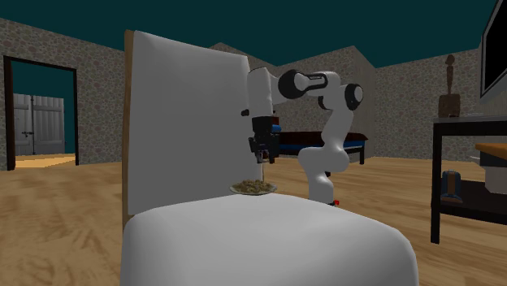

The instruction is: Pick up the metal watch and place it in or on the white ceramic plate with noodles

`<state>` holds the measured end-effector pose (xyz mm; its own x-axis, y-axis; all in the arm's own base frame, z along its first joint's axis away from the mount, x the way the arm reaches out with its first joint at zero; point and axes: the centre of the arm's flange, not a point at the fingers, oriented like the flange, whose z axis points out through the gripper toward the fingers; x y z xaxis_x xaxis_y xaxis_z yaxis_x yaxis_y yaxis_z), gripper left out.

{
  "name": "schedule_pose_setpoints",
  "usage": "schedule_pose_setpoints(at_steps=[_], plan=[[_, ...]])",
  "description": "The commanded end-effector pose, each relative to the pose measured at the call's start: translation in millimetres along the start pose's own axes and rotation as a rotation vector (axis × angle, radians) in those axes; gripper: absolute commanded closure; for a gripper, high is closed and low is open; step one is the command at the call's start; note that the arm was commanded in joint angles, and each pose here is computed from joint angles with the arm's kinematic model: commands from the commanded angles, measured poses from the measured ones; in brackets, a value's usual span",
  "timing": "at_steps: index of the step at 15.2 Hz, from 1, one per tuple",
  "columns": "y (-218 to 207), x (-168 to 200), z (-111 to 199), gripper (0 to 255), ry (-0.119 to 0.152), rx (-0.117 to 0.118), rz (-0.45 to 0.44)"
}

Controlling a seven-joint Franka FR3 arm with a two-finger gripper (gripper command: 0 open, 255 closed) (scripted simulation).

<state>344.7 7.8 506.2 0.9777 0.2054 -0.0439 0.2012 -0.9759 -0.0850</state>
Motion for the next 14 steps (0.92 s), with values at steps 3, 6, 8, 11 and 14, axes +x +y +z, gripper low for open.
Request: schedule_pose_setpoints(at_steps=[3,6,8,11,14], plan=[[51,-1,0,255,0.0,0.0,-0.001],[52,-1,15,255,0.0,0.0,-0.001],[53,0,26,255,0.0,0.0,-0.001],[55,1,42,255,0.0,0.0,-0.001],[56,1,57,255,0.0,0.0,-0.001]])
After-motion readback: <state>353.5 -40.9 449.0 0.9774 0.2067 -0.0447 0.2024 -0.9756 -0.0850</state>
